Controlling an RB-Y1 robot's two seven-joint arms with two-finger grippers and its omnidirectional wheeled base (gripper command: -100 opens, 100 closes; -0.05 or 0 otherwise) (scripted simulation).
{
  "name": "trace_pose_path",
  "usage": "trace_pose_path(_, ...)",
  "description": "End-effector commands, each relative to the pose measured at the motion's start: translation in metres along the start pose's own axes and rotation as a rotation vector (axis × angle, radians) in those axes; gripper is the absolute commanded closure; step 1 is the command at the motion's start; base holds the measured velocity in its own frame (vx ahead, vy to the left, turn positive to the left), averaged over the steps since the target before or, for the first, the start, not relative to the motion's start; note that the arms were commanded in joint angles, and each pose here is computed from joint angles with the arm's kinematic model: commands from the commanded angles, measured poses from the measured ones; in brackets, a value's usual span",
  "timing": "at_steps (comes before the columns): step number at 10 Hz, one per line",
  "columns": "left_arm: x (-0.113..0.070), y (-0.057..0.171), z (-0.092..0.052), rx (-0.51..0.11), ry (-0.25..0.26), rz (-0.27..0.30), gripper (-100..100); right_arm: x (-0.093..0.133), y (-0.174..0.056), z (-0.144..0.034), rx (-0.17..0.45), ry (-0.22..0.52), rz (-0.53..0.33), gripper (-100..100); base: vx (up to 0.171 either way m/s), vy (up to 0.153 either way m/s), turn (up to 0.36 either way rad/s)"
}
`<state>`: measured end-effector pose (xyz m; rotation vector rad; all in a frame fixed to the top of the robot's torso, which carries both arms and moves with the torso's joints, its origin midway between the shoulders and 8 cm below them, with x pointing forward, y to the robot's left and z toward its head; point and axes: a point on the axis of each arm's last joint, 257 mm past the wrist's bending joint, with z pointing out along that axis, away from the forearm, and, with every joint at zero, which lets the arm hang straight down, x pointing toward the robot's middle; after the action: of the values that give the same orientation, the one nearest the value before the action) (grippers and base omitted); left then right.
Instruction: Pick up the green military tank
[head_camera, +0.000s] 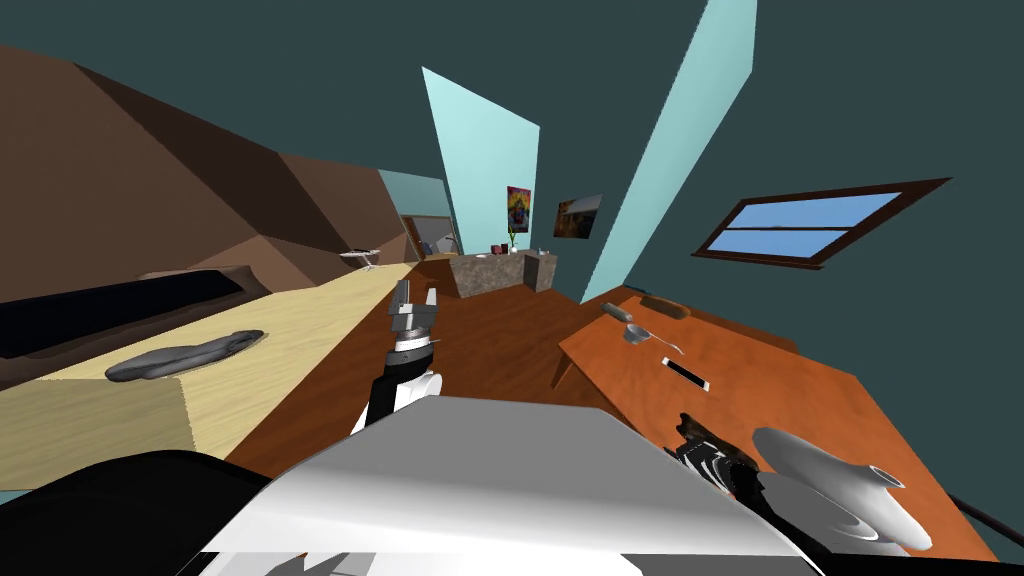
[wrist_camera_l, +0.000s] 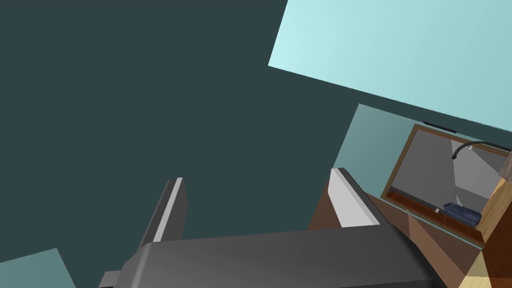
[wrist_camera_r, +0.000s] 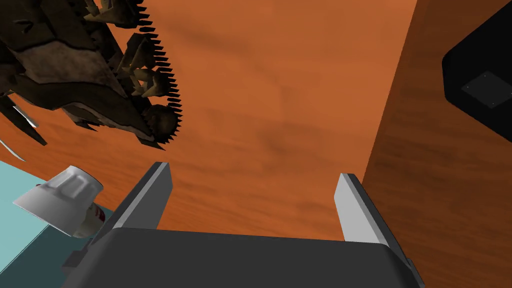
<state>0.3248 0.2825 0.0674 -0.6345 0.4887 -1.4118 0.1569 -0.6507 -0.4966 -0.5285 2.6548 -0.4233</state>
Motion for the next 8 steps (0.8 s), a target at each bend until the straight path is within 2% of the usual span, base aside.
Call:
trace_pose_path(1,0.000,0.000,0.000,0.000,0.000,0.000,0,-0.011,-0.009,0.004,0.033,-0.024,0.066,-100,-0.102,0.014,-0.044)
trace_pose_path(2,0.000,0.000,0.000,0.000,0.000,0.000,0,-0.029,-0.022,0.008,0.081,-0.054,0.137,-100,-0.124,-0.008,-0.092)
trace_pose_path(3,0.000,0.000,0.000,0.000,0.000,0.000,0,-0.031,-0.023,0.008,0.084,-0.064,0.166,-100,-0.107,-0.015,-0.036)
trace_pose_path(4,0.000,0.000,0.000,0.000,0.000,0.000,0,-0.050,-0.035,0.012,0.122,-0.098,0.241,-100,-0.122,-0.007,-0.062)
trace_pose_path(6,0.000,0.000,0.000,0.000,0.000,0.000,0,-0.052,-0.038,0.011,0.133,-0.108,0.282,-100,-0.074,-0.005,-0.021)
trace_pose_path(7,0.000,0.000,0.000,0.000,0.000,0.000,0,-0.072,-0.050,0.014,0.165,-0.148,0.363,-100,-0.082,-0.014,-0.068)
trace_pose_path(8,0.000,0.000,0.000,0.000,0.000,0.000,0,-0.071,-0.054,0.013,0.179,-0.152,0.400,-100,-0.090,-0.018,-0.037)
